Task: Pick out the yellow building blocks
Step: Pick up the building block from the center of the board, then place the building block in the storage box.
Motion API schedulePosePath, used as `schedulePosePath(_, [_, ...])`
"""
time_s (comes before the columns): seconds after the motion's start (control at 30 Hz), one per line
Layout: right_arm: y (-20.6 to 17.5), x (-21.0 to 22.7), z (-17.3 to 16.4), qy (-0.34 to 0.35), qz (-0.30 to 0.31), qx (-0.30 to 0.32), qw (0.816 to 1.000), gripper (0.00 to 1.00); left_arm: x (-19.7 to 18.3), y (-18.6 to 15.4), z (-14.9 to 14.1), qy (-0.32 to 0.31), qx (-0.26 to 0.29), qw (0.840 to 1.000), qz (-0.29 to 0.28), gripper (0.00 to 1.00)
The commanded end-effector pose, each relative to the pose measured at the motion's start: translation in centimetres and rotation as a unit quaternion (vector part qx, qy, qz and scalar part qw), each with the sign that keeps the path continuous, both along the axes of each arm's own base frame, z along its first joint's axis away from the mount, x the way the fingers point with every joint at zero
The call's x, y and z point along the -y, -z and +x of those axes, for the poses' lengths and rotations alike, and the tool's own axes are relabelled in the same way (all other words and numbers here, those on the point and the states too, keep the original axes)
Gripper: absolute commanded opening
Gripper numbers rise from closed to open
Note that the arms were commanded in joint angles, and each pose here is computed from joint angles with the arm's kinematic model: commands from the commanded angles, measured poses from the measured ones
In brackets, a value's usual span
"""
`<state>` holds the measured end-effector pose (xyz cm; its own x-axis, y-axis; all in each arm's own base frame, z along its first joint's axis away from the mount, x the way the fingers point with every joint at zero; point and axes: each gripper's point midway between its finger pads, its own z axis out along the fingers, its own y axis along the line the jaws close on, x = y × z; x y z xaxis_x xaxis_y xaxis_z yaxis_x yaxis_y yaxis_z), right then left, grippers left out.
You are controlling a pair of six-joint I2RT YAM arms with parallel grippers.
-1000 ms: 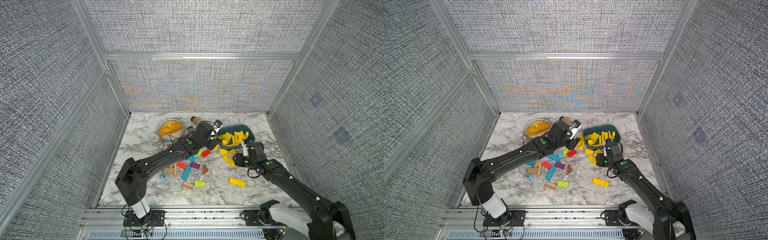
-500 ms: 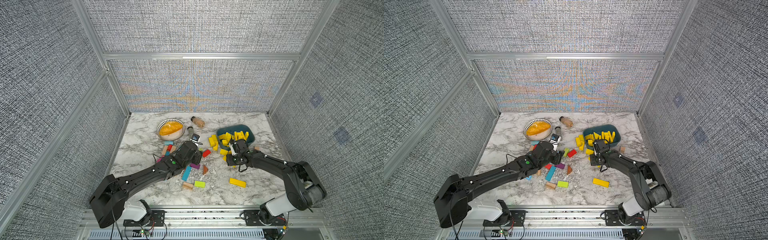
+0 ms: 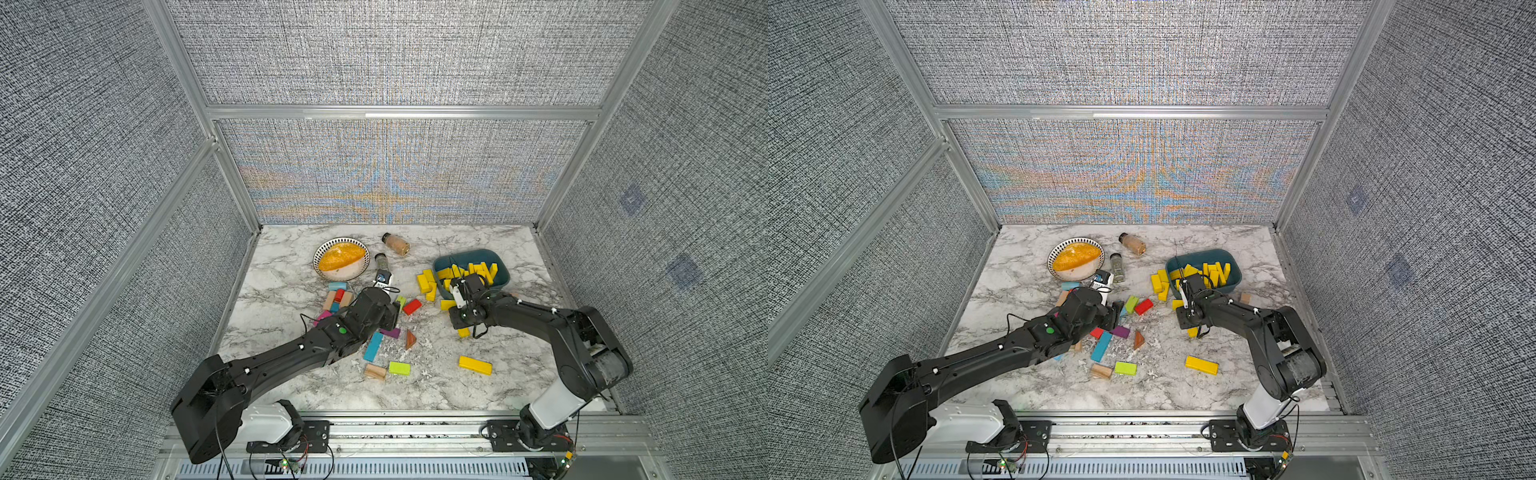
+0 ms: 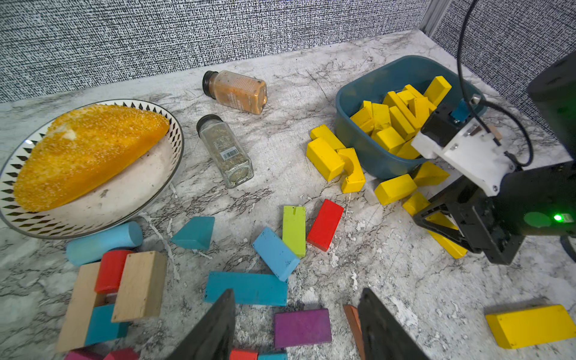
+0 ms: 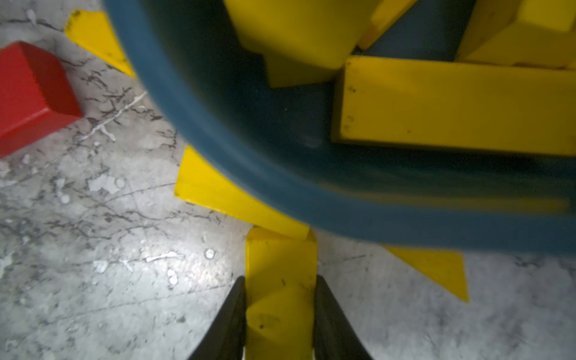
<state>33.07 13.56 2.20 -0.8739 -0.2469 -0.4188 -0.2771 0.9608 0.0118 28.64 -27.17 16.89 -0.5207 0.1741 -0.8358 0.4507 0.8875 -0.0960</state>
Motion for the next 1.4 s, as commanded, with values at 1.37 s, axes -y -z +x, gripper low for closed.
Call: schedulePosePath(1.37, [-6.3,3.5,16.0,0.146,0.074,0.110,0.980,0.15,1.7,0.7,1.0,0.023,0.028,0.999,-0.011,0.64])
